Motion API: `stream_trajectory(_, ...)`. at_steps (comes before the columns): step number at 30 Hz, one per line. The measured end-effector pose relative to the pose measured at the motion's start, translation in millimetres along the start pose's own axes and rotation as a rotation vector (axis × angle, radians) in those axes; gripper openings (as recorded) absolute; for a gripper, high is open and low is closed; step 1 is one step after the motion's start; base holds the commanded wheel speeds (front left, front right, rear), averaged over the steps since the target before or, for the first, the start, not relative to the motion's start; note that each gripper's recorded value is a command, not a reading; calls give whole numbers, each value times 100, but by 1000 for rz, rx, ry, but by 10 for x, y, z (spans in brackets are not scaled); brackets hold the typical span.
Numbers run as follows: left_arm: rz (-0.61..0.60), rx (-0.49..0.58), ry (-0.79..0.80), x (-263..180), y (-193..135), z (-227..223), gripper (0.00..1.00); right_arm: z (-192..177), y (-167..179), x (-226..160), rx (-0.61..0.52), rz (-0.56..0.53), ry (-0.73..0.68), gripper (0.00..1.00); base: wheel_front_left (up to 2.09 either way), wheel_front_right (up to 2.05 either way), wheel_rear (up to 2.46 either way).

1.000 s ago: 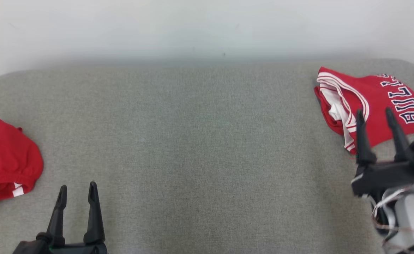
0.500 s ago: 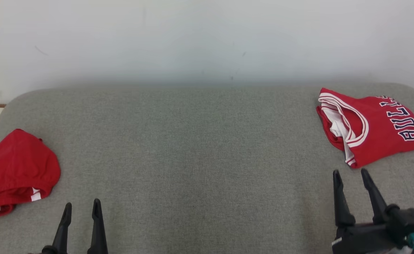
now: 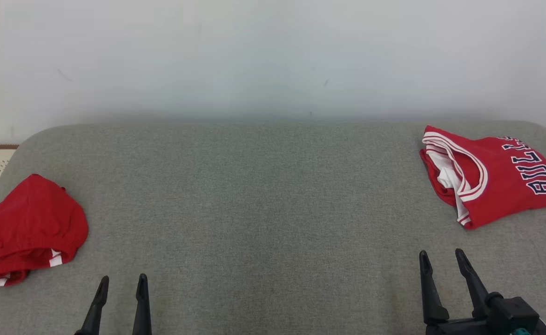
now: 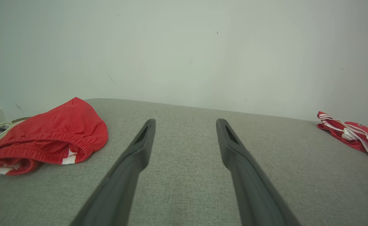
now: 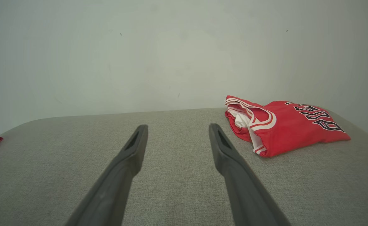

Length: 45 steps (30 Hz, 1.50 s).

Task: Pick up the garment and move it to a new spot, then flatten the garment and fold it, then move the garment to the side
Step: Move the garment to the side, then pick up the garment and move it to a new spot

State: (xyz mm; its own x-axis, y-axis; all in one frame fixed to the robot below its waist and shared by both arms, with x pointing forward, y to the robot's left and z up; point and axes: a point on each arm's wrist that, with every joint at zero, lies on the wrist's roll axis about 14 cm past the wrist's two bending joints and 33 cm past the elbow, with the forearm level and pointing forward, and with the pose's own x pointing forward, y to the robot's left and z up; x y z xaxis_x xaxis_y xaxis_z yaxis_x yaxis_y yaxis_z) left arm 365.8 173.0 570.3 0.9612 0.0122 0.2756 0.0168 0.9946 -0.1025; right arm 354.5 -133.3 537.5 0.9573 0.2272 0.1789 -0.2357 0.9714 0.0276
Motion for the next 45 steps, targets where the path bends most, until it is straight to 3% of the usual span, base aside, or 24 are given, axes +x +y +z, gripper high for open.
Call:
stream_trajectory(11,-12,88,26,-53,31,-70,100,10,-47,-14,-10,-28,-4,100,0,0,0)
stream_trajectory(45,61,62,24,-164,276,-31,100,-50,7,-17,13,-25,11,100,0,0,0)
